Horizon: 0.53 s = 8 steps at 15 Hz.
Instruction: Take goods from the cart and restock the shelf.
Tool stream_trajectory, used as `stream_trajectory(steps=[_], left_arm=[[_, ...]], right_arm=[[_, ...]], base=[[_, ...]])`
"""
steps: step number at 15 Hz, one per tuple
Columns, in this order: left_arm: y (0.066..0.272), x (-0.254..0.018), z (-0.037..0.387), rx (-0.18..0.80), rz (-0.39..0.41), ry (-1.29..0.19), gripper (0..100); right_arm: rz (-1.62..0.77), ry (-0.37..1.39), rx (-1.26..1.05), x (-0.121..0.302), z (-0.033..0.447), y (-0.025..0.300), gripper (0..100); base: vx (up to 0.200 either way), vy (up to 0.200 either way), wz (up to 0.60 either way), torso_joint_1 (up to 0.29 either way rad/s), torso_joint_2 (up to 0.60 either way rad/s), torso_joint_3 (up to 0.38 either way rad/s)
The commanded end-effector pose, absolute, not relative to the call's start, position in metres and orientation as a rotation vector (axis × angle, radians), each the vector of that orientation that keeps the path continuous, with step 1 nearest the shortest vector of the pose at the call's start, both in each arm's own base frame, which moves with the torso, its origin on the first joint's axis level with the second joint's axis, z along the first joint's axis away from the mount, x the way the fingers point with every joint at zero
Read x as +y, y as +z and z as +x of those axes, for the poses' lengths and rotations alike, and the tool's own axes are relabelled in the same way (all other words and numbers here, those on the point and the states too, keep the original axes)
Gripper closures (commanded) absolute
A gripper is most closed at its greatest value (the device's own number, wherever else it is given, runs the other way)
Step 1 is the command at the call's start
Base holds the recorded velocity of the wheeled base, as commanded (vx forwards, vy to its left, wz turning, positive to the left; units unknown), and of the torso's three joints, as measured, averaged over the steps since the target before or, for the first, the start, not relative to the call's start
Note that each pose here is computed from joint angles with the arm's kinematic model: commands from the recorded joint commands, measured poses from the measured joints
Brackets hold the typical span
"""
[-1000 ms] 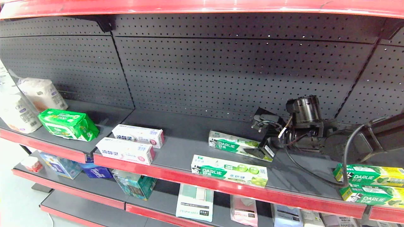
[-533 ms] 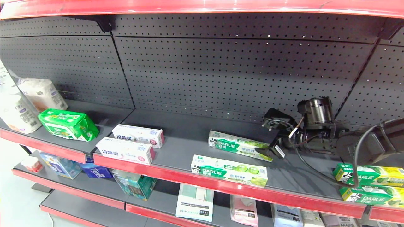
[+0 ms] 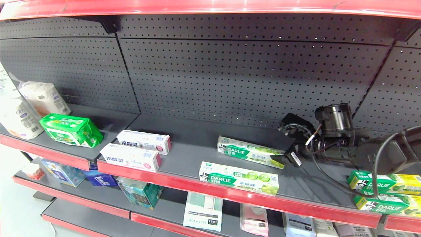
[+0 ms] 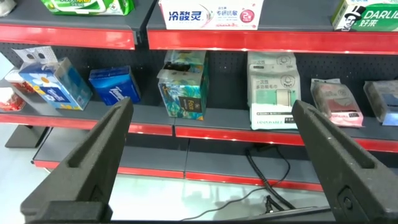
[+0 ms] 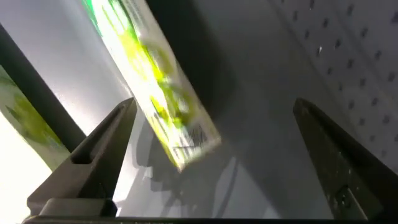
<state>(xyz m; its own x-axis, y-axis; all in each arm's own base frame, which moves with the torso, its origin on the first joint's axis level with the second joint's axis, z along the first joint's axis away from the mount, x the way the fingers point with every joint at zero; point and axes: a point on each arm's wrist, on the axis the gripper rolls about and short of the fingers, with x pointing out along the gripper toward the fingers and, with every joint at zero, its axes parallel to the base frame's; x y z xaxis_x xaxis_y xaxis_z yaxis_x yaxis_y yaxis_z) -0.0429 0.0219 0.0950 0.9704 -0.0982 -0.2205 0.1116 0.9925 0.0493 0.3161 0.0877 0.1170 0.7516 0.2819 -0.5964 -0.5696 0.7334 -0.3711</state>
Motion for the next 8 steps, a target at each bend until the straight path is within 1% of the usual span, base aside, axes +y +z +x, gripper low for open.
stream_trajectory(steps=[1, 4, 8], left_arm=[[0.095, 0.022, -0.042, 0.225, 0.061, -0.106, 0], [0.095, 0.022, -0.043, 0.223, 0.057, -0.106, 0], [0.095, 0.022, -0.044, 0.212, 0.052, -0.102, 0]], right_arm=[[-0.579, 0.502, 0.56, 0.086, 0.311, 0.112, 0], [-0.581, 0.51, 0.578, 0.086, 0.307, 0.108, 0], [-0.596, 0.475, 0.631, 0.082, 0.306, 0.096, 0]], base=[[0.0, 0.0, 0.0, 0.0, 0.0, 0.0], [0.0, 0.0, 0.0, 0.0, 0.0, 0.0], [0.0, 0.0, 0.0, 0.0, 0.0, 0.0]])
